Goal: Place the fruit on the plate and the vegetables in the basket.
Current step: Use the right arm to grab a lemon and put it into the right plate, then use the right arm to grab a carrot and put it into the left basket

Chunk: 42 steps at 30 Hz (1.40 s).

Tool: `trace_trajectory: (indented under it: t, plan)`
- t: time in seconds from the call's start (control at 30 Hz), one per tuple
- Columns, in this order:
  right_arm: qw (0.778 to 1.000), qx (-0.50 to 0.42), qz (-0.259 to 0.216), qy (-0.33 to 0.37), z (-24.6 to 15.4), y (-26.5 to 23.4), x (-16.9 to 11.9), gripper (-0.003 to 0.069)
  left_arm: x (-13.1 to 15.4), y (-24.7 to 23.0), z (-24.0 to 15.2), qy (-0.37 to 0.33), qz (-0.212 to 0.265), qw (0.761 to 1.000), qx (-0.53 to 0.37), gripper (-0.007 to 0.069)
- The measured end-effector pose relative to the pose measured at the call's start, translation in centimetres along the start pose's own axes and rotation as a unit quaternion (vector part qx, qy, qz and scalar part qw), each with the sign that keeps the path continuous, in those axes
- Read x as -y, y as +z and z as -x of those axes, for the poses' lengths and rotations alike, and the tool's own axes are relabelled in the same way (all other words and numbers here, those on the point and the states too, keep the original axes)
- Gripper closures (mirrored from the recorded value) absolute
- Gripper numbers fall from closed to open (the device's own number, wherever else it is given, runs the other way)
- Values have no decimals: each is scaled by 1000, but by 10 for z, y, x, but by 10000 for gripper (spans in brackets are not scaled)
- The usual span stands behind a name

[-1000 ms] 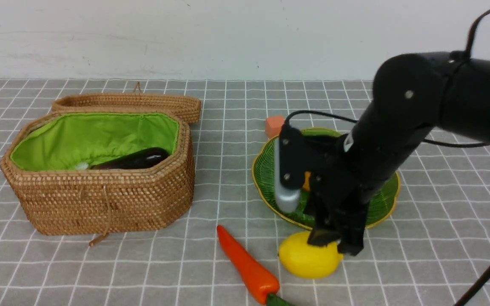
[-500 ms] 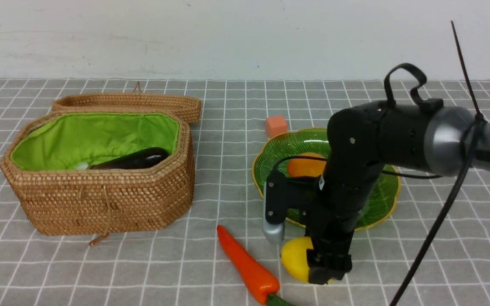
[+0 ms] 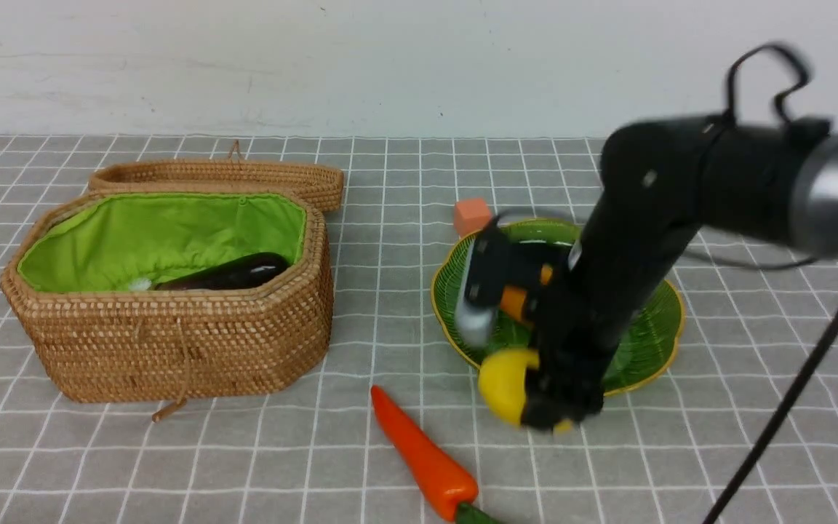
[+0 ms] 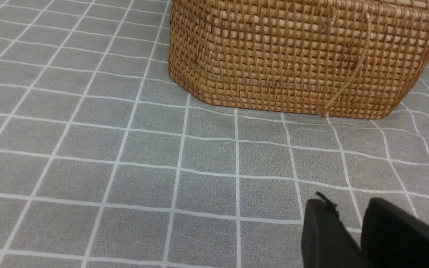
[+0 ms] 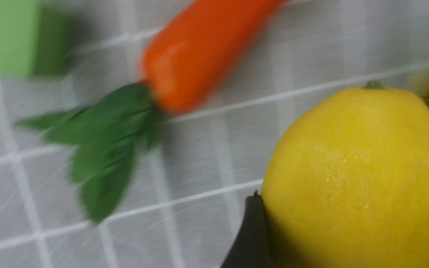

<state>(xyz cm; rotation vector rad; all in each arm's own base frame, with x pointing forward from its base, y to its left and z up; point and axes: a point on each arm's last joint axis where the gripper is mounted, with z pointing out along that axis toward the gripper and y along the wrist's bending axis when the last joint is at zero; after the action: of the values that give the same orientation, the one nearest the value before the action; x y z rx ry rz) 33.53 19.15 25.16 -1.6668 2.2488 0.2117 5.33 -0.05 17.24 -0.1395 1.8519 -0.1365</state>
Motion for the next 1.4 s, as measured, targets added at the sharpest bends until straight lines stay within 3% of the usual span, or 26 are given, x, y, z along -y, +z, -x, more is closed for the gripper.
trace_trajectory:
  t: [0.23,0.6,0.77,0.9,1.07,1.2,1.4]
  plan:
    - [992,45,-68,100,-15,-13,39,85,0,0,0,0,0,1000,0,460]
    - [989,31,-60,133,-22,12,49,85,0,0,0,0,0,1000,0,448]
    - [984,32,-54,170,-23,13,49,3,0,0,0,0,0,1000,0,446]
    - [979,28,-34,198,-23,13,45,-14,0,0,0,0,0,1000,0,443]
    - [979,43,-13,201,-16,5,36,58,0,0,0,0,0,1000,0,442]
    - [986,54,31,158,12,5,5,125,0,0,0,0,0,1000,0,438]
    - [987,45,47,146,48,40,-35,153,0,0,0,0,0,1000,0,432]
